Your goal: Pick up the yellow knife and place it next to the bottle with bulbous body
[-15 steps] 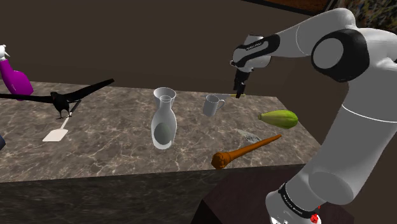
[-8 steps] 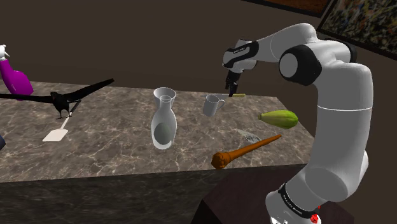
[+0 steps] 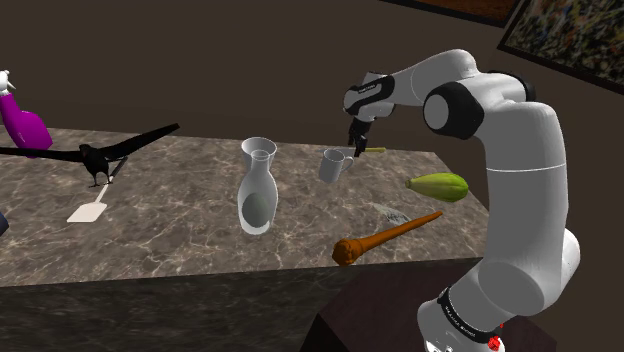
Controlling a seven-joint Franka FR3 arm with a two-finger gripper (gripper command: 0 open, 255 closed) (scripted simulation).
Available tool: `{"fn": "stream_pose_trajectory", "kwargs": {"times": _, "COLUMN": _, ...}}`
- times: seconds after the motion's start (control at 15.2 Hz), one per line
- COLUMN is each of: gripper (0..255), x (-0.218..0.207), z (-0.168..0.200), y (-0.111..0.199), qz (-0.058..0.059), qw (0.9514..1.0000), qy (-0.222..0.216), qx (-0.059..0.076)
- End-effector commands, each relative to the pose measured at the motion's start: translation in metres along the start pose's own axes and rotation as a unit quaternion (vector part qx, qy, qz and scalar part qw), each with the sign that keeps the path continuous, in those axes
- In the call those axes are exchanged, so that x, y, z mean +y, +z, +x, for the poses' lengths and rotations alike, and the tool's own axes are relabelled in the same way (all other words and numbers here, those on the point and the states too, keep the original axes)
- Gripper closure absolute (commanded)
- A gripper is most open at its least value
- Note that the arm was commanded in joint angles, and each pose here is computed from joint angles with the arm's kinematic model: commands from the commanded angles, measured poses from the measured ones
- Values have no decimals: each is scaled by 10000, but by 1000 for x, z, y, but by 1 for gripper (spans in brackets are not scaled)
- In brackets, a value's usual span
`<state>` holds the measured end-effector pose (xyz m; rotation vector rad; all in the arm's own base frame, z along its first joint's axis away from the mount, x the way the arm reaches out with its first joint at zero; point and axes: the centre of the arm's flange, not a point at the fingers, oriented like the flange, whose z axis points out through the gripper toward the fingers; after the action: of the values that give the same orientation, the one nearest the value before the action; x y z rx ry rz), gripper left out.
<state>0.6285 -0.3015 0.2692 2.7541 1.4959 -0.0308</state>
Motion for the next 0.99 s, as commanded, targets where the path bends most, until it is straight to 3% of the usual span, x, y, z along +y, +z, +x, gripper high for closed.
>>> {"fn": "stream_pose_trajectory", "kwargs": {"times": 0.0, "gripper": 0, "x": 0, "z": 0, "y": 8, "qz": -2, "qw": 10000, "qy": -1, "qx": 1}}
{"fn": "stream_pose_trajectory", "kwargs": {"times": 0.46, "gripper": 0, "x": 0, "z": 0, "y": 8, "qz": -2, "qw": 10000, "qy": -1, "qx": 1}}
{"fn": "stream_pose_trajectory", "kwargs": {"times": 0.53, "gripper": 255, "x": 0, "z": 0, "y": 8, "qz": -2, "qw": 10000, "qy": -1, "qx": 1}}
{"fn": "stream_pose_trajectory", "kwargs": {"times": 0.92, "gripper": 255, "x": 0, "z": 0, "y": 8, "qz": -2, "qw": 10000, "qy": -1, "qx": 1}}
